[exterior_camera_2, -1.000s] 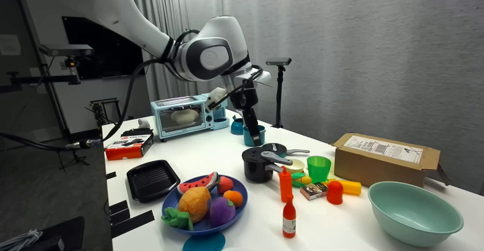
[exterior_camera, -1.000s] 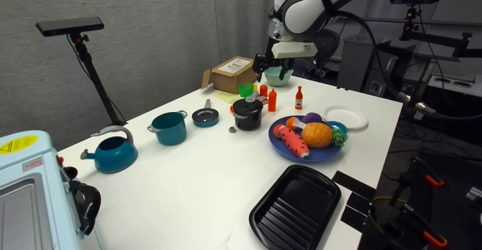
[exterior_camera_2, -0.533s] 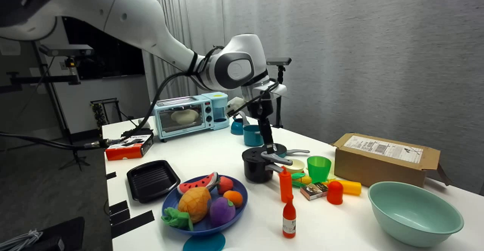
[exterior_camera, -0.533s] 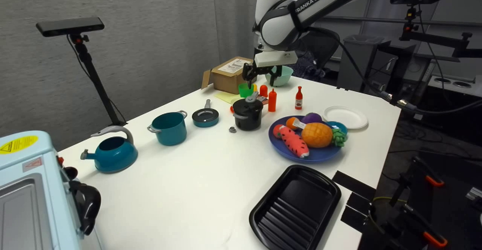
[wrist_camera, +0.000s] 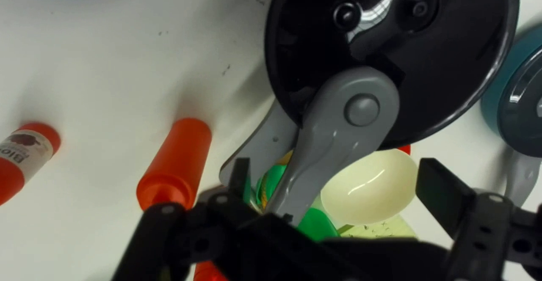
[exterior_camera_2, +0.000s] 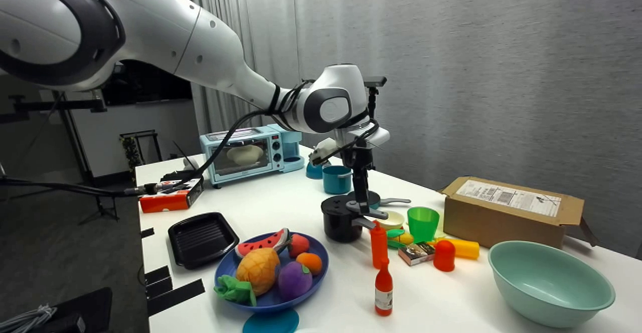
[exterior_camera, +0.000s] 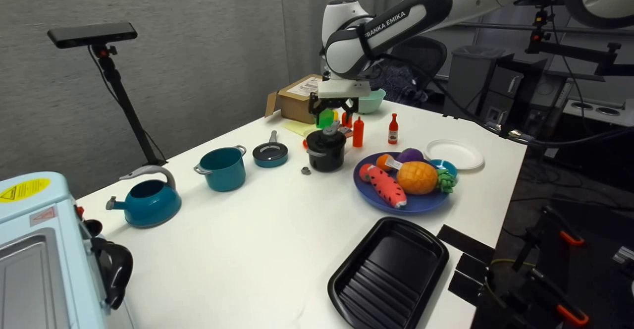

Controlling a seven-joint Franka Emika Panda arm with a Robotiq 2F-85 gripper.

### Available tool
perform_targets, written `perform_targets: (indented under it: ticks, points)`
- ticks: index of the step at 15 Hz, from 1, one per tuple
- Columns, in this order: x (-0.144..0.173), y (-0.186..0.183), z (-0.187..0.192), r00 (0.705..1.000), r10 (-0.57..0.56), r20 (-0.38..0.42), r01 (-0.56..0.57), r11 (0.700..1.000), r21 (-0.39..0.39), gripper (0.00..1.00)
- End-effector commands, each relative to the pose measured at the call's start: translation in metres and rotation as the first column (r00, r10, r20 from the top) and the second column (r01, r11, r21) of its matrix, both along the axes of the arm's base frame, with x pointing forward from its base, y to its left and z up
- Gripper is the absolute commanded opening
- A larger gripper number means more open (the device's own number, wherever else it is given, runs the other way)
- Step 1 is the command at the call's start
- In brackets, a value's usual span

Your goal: Pick up the lid and put it on the table

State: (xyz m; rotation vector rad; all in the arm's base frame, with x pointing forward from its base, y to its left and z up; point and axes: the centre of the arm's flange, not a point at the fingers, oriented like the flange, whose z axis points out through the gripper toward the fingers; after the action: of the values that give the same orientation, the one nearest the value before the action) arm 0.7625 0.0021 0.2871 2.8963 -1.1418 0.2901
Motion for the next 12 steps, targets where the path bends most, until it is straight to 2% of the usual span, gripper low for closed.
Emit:
perform_targets:
  ticks: [1,5,6,8,12]
  points:
    - [0.027,-0.005,-0.006,0.995,-0.104,0.012,0.103,0.994,0.03,1.0]
    - [0.031,-0.02,-0.01,0.984,-0.176,0.001,0.176,0.983,0.044,1.0]
    - [0.031,-0.022,-0.012,0.983,-0.182,-0.008,0.182,0.982,0.048,0.75]
    - [0.032,-0.027,-0.012,0.982,-0.186,-0.018,0.187,0.981,0.056,0.66]
    - [0.033,-0.035,-0.012,0.983,-0.177,-0.055,0.181,0.98,0.078,0.34]
